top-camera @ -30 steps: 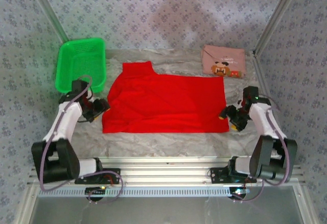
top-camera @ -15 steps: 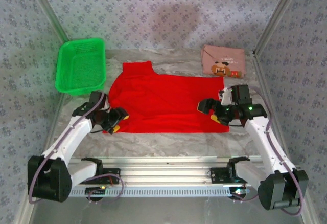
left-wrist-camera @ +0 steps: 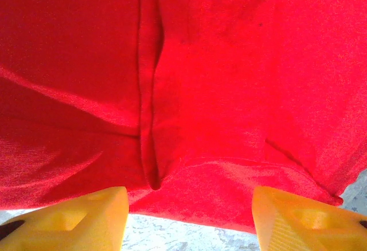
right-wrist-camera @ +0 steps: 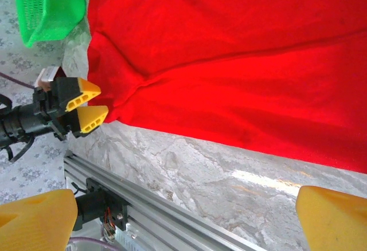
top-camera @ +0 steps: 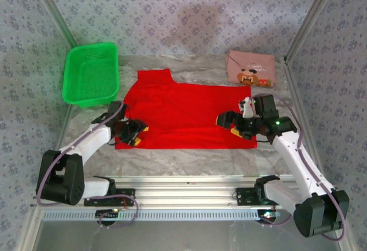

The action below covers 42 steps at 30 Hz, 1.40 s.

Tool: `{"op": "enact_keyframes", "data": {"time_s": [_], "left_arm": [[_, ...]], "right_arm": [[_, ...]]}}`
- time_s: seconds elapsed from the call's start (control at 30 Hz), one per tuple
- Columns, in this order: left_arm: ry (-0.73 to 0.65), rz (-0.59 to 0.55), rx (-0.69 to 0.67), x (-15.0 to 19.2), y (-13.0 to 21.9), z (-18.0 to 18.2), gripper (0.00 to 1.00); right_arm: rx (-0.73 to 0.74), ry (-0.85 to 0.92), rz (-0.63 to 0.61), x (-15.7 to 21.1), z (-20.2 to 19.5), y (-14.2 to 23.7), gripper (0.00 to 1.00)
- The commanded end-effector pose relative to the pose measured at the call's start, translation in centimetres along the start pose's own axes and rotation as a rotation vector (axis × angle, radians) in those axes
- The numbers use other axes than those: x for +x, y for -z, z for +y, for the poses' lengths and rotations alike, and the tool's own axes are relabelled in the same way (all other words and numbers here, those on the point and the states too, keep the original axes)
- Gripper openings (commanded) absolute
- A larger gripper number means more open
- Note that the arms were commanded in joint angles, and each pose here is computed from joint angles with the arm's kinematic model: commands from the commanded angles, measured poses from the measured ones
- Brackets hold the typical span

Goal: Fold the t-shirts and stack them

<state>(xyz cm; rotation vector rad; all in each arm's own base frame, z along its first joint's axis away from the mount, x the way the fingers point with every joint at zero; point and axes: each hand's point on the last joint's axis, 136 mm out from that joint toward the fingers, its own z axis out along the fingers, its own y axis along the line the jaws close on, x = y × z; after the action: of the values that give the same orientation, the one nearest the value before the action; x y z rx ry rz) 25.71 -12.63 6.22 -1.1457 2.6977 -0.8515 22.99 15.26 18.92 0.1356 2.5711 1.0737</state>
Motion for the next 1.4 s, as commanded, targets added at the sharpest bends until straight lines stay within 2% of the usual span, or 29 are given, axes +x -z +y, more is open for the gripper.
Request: {"op": "enact_keyframes", "data": {"time_s": [0.0,0.13,0.23,0.6,0.73,0.9,1.0,1.17,1.37], "left_arm": [[0.035,0.005,-0.017,0.1,-0.6,0.7,0.58],[0.05,0.011,-0.021,0.0,-1.4,1.0,0.55],[0.064,0.007,-0.004,-0.3,-2.1,0.7,0.47],[0.043,0.006,0.011,-1.1,-2.5,-0.9,0.38],[0.037,0.01,0.018,-1.1,-2.4,-1.2,0.28],[0.015,0.013,0.04,-1.2,-2.1,-2.2,0.1],[-0.016,0.012,0.045,-1.6,-2.1,-3.1,0.03],[-0.102,0.023,0.039,-2.5,-2.3,-5.3,0.02],[-0.198,0.077,-0.004,-3.4,-4.3,-7.2,0.02]], "right_arm": [[-0.021,0.032,-0.027,-0.5,1.3,0.8,1.0],[-0.023,0.033,-0.029,-0.5,1.4,0.6,1.0],[-0.022,0.034,-0.036,-0.7,1.4,0.5,1.0],[-0.028,0.041,-0.029,-0.4,1.8,0.1,1.0],[-0.032,0.036,-0.031,-0.5,1.8,-0.1,1.0],[-0.04,0.05,-0.036,-0.8,2.2,-0.3,1.0],[-0.042,0.051,-0.028,-0.9,2.2,-0.7,1.0],[-0.038,0.055,-0.013,-0.8,2.2,-1.1,1.0],[-0.028,0.051,0.004,-0.4,1.9,-1.6,1.0]]}}
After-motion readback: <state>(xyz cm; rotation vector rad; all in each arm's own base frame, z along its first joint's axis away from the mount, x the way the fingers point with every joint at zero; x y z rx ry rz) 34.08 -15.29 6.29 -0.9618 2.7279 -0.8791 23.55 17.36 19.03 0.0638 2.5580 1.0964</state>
